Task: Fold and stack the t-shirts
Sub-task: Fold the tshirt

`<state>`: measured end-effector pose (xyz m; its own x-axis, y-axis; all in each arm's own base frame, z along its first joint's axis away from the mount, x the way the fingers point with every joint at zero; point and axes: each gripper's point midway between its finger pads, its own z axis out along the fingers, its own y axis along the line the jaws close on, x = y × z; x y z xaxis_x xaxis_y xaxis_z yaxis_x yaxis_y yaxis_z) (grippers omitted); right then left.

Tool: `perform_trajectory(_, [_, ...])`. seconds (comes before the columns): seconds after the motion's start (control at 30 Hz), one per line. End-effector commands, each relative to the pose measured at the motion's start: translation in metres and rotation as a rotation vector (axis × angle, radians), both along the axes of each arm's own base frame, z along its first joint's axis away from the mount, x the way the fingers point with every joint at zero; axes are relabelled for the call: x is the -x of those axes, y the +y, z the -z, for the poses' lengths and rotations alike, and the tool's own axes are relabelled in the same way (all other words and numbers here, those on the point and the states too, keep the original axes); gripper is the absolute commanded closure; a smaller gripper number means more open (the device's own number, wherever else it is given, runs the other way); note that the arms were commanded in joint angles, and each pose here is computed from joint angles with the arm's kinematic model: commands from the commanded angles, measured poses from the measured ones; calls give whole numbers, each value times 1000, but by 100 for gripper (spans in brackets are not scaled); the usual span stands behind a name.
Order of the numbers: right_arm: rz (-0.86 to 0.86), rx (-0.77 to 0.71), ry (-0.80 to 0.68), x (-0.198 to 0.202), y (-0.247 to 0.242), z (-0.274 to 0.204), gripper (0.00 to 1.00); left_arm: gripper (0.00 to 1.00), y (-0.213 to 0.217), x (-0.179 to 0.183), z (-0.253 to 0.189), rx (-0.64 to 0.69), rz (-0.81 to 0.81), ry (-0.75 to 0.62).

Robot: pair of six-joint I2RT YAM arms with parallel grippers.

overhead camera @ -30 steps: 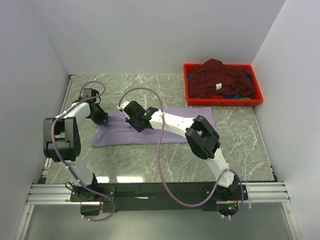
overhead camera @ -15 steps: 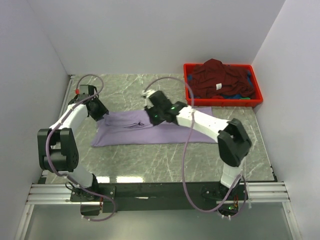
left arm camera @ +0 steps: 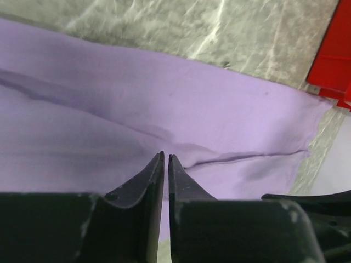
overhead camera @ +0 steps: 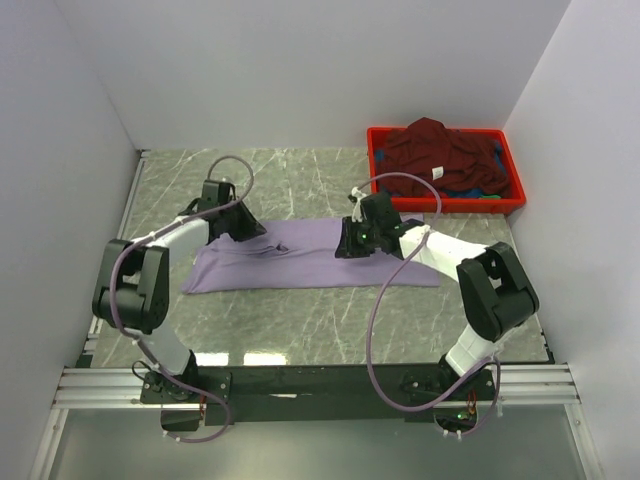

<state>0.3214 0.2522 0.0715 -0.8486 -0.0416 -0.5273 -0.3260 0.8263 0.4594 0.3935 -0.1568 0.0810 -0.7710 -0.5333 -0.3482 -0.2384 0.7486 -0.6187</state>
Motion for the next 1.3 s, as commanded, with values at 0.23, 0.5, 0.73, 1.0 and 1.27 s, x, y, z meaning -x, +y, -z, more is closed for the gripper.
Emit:
perform_trajectory(0.23, [30,-68,-41,-7,-8,-3,72,87,-30,1,48,61,38,59])
perform_trajectory(0.5, [49,33,-57,-15,-21,0,72,73,16,-3,3,-135,-137,-30])
perform_trajectory(0.73, [89,212,-74,-22,-43,13,70,65,67,38,-12,-239,-330,-1])
perform_trajectory(1.0, [45,393,-93,-16,-46,27,63,65,130,81,43,-253,-507,175])
perform_trajectory(1.27, [-26,525,39,11,-48,59,63,68,161,65,72,-293,-524,282])
